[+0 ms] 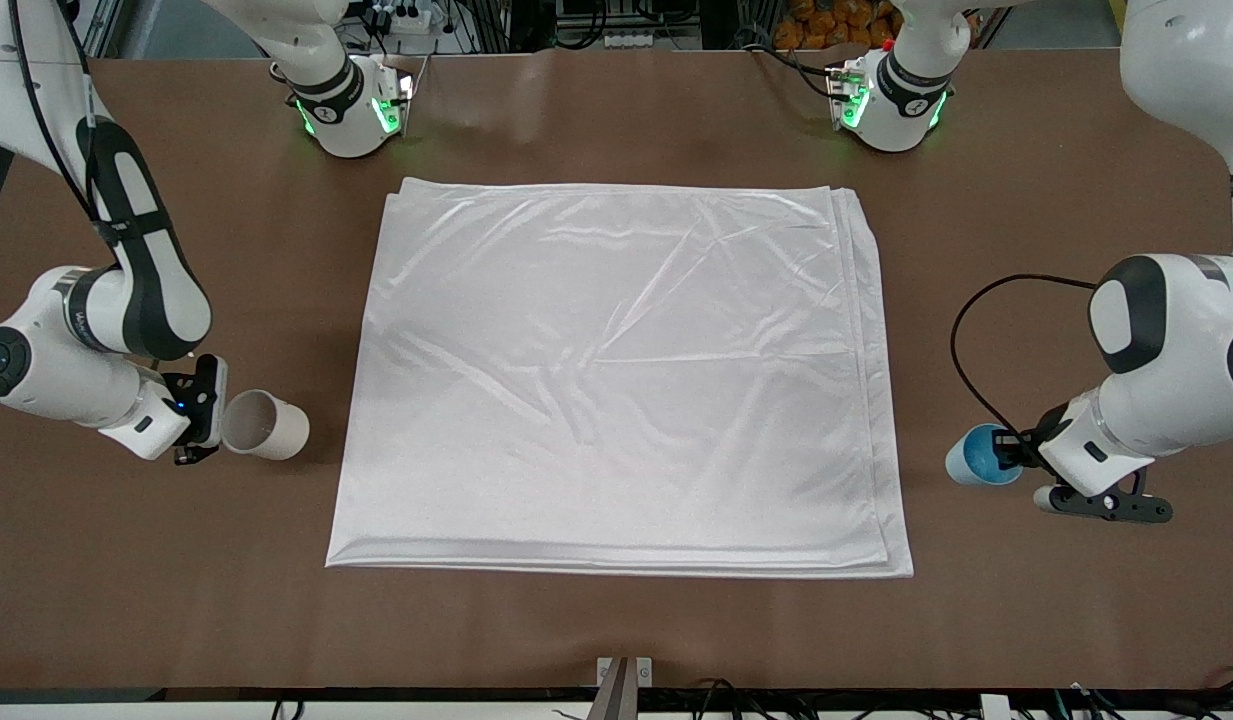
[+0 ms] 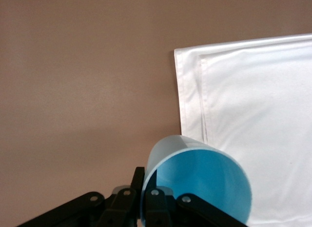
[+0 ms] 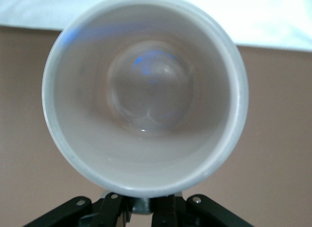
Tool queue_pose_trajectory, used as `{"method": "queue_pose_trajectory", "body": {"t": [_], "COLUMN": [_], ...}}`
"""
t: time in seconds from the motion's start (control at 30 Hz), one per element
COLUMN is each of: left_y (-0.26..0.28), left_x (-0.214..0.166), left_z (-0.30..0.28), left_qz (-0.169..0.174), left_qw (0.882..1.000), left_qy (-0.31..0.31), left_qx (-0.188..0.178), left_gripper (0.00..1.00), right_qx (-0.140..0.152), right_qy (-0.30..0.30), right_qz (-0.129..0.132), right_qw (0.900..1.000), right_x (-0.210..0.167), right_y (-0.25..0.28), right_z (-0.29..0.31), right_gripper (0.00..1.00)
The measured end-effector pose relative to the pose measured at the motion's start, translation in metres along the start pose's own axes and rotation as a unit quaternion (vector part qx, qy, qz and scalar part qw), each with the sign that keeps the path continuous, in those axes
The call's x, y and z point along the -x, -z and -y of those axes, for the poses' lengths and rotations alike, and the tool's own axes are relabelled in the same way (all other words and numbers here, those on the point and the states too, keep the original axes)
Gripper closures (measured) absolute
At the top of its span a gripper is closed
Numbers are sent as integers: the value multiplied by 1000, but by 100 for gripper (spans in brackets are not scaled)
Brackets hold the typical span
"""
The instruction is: Place blue cup into white mug on cloth
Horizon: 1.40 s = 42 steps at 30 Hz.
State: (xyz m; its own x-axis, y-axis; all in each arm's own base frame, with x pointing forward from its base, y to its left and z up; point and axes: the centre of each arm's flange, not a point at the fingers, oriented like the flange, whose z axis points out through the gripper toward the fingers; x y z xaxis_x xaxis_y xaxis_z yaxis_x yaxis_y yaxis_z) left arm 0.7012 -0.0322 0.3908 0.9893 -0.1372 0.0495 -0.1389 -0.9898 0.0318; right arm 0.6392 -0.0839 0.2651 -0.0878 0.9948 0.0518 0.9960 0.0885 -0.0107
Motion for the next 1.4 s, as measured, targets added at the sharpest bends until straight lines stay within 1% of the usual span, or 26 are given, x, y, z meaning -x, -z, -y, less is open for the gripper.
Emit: {"method": "queue_pose_trajectory", "body": {"t": [0.13, 0.3, 0.43, 0.63, 0.8, 0.93, 1.1, 1.3, 1.4], "left_y": [13, 32, 56, 84, 87, 86, 89, 91, 91], "left_x": [2, 6, 11, 23, 25, 26, 26, 25, 26], "left_z": [-5, -14, -28, -52, -85, -101, -106, -108, -112], "left_qz": [-2, -4, -4, 7, 9, 10, 7, 6, 6], "left_qw": [1000, 1000, 1000, 1000, 1000, 1000, 1000, 1000, 1000], "left_qy": [-3, -6, -11, -25, -14, -10, -11, -13, -16], "left_qx": [0, 2, 4, 8, 17, 22, 24, 25, 26], "left_gripper": [96, 96, 96, 96, 96, 96, 96, 96, 96], "right_qx": [6, 3, 3, 2, -1, -2, -1, 7, 10], "right_qy": [8, 2, -9, -24, -45, -59, -73, -89, -94], "right_qz": [-3, -5, -4, -2, -1, 0, 7, 26, 27], "right_qw": [1000, 1000, 1000, 1000, 999, 998, 997, 996, 995], "right_x": [-29, -67, -110, -172, -222, -261, -305, -351, -373], "right_y": [9, 11, 15, 20, 18, 15, 13, 10, 7], "right_z": [-6, -6, -5, 2, 9, 15, 26, 40, 49], "right_gripper": [81, 81, 81, 81, 81, 81, 81, 81, 81]}}
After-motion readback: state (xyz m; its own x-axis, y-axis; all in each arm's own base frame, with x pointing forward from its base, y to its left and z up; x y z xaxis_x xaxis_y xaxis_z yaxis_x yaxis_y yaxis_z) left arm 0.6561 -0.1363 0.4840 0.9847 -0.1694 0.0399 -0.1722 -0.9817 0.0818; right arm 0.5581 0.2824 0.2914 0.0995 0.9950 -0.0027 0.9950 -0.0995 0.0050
